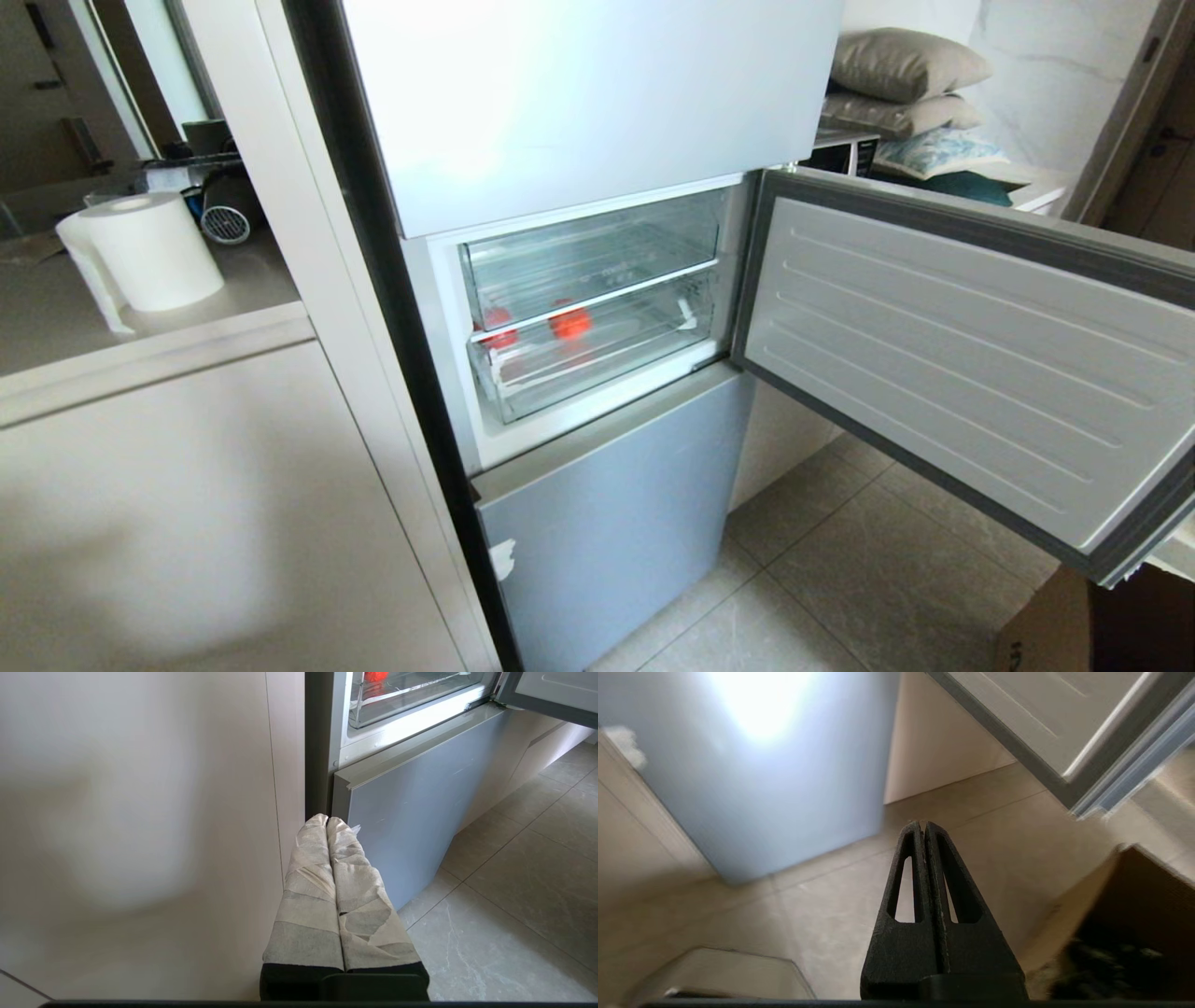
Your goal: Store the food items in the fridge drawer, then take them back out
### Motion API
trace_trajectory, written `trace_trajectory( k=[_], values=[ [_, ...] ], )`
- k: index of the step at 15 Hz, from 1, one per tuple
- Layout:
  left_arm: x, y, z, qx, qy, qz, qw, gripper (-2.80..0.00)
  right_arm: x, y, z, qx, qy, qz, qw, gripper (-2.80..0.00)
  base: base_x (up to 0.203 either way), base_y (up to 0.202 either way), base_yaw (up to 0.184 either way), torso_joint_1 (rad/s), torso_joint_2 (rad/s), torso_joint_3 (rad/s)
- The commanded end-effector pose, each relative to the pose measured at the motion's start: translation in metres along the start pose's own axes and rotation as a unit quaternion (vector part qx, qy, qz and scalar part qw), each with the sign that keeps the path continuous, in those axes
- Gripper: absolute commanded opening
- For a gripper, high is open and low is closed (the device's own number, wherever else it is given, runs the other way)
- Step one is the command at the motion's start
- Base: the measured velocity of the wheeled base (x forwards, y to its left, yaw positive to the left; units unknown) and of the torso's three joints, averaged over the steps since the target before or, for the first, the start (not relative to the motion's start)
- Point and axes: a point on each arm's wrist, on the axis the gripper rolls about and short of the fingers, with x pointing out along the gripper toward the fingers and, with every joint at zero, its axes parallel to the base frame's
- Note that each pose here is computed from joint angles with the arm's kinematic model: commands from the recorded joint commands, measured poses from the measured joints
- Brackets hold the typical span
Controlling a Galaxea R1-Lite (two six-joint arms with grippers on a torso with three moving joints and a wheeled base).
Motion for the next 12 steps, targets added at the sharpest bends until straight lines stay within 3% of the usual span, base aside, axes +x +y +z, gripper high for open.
trace_trajectory(
  k=[1,9,12],
  values=[
    [0.0001,0.0000,0.0001,0.000,0.001,0.000,1.0000,-2.80,-0.0089,0.0015,-0.0081,-0.005,-0.027,-0.009,1.000,-2.80,0.000,0.000,0.000,0.000,0.00,0.000],
    [0.0001,0.0000,0.0001,0.000,0.001,0.000,1.0000,-2.80,-0.0090,0.0014,-0.0079,0.006,-0.028,-0.010,1.000,-2.80,0.000,0.000,0.000,0.000,0.00,0.000],
    [0.0002,0.0000,0.0001,0.000,0.001,0.000,1.0000,-2.80,-0.0092,0.0014,-0.0076,0.012,-0.029,-0.010,0.999,-2.80,-0.002,-0.005,0.136,0.003,0.00,0.005]
  ],
)
